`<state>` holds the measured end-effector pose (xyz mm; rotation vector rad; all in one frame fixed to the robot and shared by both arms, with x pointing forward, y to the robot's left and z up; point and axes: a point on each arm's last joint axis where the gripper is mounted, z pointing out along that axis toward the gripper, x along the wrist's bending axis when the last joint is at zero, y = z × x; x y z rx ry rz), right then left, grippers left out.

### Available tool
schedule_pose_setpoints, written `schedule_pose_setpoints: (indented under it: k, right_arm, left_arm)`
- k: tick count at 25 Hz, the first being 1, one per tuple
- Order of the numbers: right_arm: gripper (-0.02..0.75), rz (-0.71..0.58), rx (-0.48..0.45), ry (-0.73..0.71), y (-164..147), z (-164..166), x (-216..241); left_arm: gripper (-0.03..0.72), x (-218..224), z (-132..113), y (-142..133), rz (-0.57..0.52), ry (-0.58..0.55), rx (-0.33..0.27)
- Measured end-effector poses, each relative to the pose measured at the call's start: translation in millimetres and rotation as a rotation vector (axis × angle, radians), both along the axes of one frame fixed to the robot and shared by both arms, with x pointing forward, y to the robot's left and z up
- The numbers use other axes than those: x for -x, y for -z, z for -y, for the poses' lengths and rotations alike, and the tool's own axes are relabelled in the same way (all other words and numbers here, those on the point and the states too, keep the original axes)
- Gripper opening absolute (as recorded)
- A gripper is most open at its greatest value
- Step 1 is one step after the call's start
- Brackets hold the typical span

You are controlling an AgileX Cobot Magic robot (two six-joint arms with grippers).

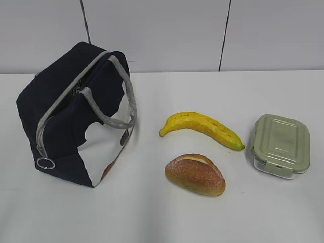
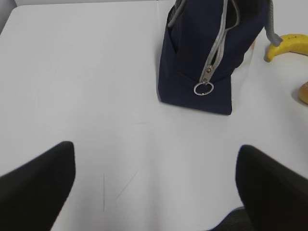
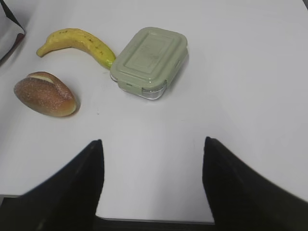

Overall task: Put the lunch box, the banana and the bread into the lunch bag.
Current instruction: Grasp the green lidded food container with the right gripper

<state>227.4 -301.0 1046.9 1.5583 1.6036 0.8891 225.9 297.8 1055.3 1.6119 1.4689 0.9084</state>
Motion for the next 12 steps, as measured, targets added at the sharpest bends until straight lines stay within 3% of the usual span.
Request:
schedule_pose_setpoints:
  k: [12]
  right_arm:
    - [0.477, 0.000, 0.000, 0.000, 0.0, 0.0, 0.0]
  left_arm:
    - [0.652, 0.0, 0.0, 0.0, 0.000, 0.000, 0.000]
